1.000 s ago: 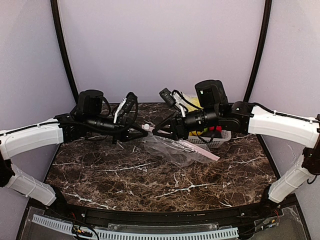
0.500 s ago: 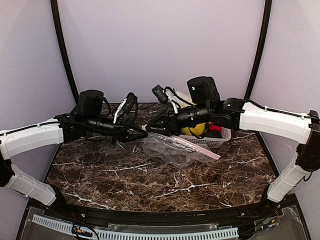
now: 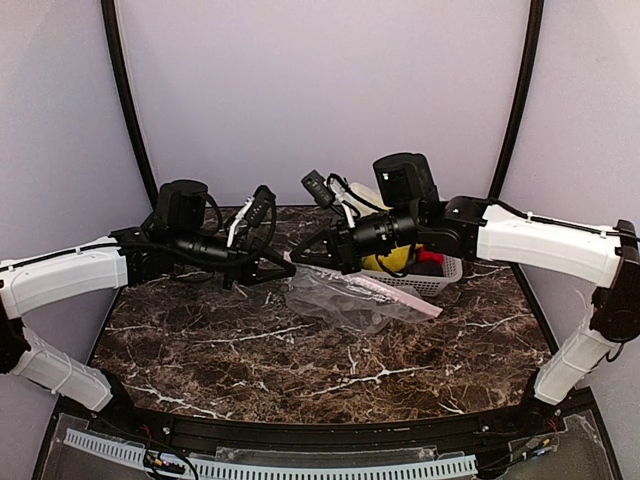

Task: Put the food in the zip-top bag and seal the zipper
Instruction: Unzip the zipper from the zipper food storage bag.

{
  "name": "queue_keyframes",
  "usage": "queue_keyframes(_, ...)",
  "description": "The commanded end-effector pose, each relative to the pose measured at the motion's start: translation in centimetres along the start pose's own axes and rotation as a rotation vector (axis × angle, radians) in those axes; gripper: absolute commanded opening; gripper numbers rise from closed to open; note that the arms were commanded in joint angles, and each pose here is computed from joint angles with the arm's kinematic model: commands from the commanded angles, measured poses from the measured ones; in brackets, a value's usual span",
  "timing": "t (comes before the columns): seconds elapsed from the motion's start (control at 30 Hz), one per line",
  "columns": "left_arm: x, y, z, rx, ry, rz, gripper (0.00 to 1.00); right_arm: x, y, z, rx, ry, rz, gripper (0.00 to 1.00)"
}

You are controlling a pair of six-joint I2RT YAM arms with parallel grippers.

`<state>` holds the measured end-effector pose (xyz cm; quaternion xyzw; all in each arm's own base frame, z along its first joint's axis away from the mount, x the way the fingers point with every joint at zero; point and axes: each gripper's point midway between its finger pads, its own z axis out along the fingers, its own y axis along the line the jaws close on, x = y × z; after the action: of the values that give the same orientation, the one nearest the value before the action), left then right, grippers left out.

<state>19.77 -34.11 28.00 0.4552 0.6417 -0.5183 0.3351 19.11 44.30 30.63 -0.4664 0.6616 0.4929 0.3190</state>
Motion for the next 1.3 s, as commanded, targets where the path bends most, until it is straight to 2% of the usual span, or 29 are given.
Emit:
queue_keyframes(0.0,-0.3,-0.5,0.1,0.025,-0.012,0.008,0.01,-0.5,0.7,0.2,-0.028,-0.023,-0.023,0.00)
queue_keyframes(0.67,-0.5,0.0,0.0,-0.017,-0.029,0.017,0.01,0.9,-0.3,-0.2,0.034,-0.011,-0.008,0.00)
queue_keyframes(1.27,-0.6,1.6,-0.5,-0.128,-0.032,0.017,0.01,1.6,-0.9,-0.8,0.086,-0.008,0.003,0.00)
